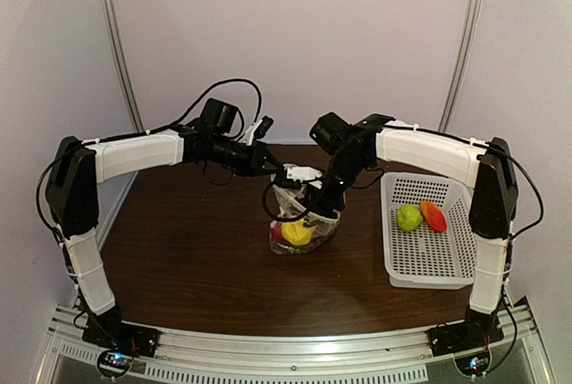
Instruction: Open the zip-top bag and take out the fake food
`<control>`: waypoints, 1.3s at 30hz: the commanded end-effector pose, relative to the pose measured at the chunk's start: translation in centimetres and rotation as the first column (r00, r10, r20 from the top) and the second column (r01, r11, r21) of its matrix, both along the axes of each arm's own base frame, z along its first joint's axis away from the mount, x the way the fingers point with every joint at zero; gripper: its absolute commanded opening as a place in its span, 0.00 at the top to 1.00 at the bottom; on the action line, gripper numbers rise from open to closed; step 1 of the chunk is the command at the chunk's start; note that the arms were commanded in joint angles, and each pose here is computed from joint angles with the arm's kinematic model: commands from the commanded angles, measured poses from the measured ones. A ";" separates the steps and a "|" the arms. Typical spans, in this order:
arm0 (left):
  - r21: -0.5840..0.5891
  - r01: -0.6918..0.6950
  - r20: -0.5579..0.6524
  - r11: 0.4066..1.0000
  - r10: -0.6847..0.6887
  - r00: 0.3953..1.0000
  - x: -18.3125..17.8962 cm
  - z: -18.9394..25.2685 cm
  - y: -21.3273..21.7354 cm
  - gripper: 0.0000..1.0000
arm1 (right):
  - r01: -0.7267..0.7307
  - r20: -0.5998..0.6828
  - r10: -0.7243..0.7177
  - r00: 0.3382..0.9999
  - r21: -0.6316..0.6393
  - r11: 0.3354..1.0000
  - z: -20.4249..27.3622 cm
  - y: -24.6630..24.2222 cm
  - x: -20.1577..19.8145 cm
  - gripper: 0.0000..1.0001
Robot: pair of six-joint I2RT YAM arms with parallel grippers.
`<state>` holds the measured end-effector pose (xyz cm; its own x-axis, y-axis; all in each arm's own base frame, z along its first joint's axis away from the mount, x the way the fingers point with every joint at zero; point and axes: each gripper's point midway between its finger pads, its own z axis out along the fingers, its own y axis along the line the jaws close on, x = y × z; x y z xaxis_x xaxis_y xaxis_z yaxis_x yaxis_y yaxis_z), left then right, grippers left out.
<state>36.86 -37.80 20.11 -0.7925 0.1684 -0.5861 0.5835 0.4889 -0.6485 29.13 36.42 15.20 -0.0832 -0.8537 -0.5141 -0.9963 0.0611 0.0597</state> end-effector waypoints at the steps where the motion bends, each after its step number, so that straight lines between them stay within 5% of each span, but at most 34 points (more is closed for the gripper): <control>1: -0.030 0.008 0.051 1.000 -0.006 0.999 0.5 1.4 -0.1 1.00 | -0.051 -0.066 0.046 0.997 -0.067 0.996 -1.5 -0.5 -1.0 0.30; 5: -0.029 0.007 0.053 1.000 -0.005 0.999 0.5 1.4 -0.1 1.00 | -0.065 -0.103 0.054 0.993 -0.107 0.992 -2.9 -0.7 -1.2 0.31; 11: -0.027 0.007 0.049 1.000 -0.006 0.999 0.5 1.2 -0.1 1.00 | -0.065 -0.088 0.058 0.994 -0.079 0.995 -1.2 -0.5 -1.2 0.67; 17: -0.028 0.010 0.048 1.000 -0.008 0.999 0.5 1.2 -0.2 1.00 | -0.026 0.033 0.026 0.999 0.001 1.000 3.4 -0.4 -0.1 0.78; 23: -0.028 0.012 0.050 1.000 -0.010 0.999 0.5 1.2 -0.2 1.00 | 0.043 0.139 -0.054 0.989 0.078 0.996 6.9 -0.8 1.9 0.80; 39: -0.026 0.013 0.056 1.000 -0.012 0.998 0.5 1.2 -0.2 1.00 | 0.214 0.117 -0.263 0.958 0.325 0.921 15.8 -8.0 3.6 0.82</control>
<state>36.85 -37.79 20.14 -0.7902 0.1707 -0.5885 0.5871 0.4861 -0.6473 32.66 31.42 27.04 -0.1410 -0.6994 -0.7007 -0.9712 0.2351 -0.0393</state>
